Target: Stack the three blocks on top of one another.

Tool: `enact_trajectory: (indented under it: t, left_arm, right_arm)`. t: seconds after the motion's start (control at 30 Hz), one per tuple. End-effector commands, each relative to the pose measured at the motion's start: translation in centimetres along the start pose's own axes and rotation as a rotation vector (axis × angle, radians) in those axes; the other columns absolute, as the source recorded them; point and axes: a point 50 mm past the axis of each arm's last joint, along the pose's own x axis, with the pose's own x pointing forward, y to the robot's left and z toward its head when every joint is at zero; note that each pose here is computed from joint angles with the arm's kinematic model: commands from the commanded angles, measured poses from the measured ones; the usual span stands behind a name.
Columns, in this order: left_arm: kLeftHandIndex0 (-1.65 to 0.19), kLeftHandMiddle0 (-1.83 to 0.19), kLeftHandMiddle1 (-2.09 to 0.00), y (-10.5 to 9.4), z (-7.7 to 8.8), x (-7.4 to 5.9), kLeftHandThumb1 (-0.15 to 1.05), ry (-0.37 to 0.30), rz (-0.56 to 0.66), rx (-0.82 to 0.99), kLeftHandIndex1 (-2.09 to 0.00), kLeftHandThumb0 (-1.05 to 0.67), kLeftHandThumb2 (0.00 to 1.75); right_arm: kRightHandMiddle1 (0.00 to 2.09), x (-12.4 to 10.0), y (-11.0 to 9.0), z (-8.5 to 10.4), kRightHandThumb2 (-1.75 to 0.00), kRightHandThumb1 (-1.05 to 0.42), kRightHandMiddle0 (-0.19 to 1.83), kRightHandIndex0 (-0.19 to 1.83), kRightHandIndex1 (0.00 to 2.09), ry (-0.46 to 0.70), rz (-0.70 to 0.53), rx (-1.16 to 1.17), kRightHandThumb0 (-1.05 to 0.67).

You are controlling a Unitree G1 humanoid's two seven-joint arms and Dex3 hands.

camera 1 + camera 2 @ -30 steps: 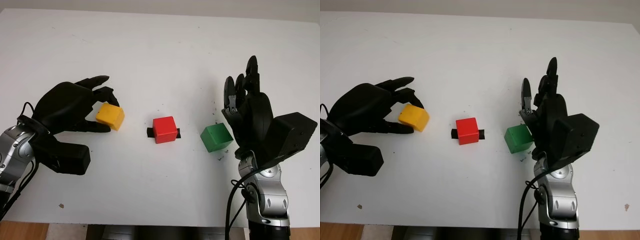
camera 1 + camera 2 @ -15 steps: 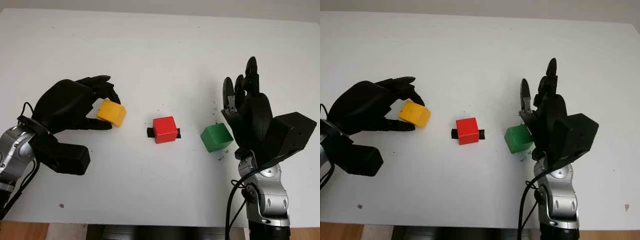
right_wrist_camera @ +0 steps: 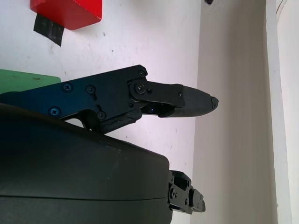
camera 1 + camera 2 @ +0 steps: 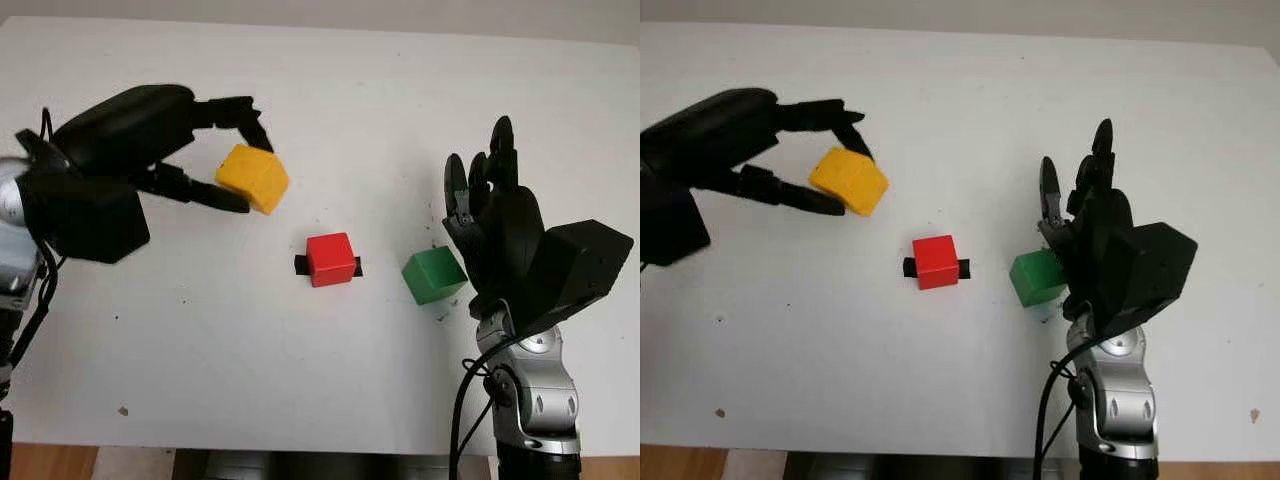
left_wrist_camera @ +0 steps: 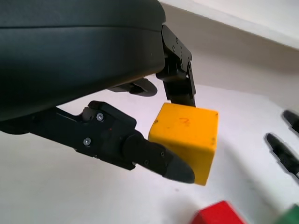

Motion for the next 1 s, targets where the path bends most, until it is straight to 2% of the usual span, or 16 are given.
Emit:
enact_trajectory:
  t: [0.0, 0.13, 0.23, 0.37, 0.53, 0.73, 0.97]
  left_arm:
    - [-0.49, -0.45, -0.07, 0.4, 0.7, 0.5, 1.04, -0.037, 0.011, -0.067, -1.16, -0.42, 0.06]
    - [-0.53, -0.45, -0.06, -0.2, 0.8, 0.9, 1.04, -0.02, 0.007, -0.19, -1.19, -0.42, 0.05]
    - [-0.5, -0.43, -0.05, -1.1, 0.8, 0.9, 1.05, 0.001, 0.014, -0.222, -1.33, -0.42, 0.06]
    - [-0.48, -0.38, -0.04, -2.7, 0.4, 0.2, 1.05, 0.049, 0.035, -0.245, -1.43, -0.4, 0.08]
    - [-0.4, -0.32, -0.04, -3.6, 0.2, -0.7, 1.05, 0.097, 0.06, -0.199, -1.54, -0.39, 0.12]
    - [-0.31, -0.31, -0.05, -4.8, 0.4, -0.7, 1.05, 0.081, 0.058, -0.151, -1.64, -0.36, 0.14]
    - [-0.31, -0.33, -0.06, -5.0, 0.8, -0.2, 1.05, 0.056, 0.035, -0.121, -1.68, -0.34, 0.09]
  right_arm:
    - [0.05, 0.0, 0.2, 0.1, -0.47, -1.05, -0.18, -0.19, 0.02, -0.006, 0.002, 0.001, -0.58]
    - [0.03, 0.1, 0.5, 0.1, -0.48, -1.05, -0.19, -0.19, 0.0, -0.012, 0.014, -0.004, -0.58]
    - [0.02, 0.1, 0.7, 0.0, -0.49, -1.05, -0.19, -0.19, 0.0, -0.019, 0.014, -0.01, -0.59]
    - [0.01, 0.1, 1.0, 0.0, -0.48, -1.05, -0.19, -0.19, 0.0, -0.023, 0.015, -0.007, -0.6]
    - [0.0, 0.2, 1.6, 0.0, -0.46, -1.05, -0.19, -0.19, 0.0, -0.028, 0.008, 0.003, -0.61]
    - [0.01, 0.3, 2.0, -0.1, -0.44, -1.05, -0.19, -0.19, 0.0, -0.041, 0.008, 0.004, -0.6]
    - [0.0, 0.2, 2.1, -0.2, -0.42, -1.05, -0.19, -0.19, 0.0, -0.043, -0.004, 0.017, -0.6]
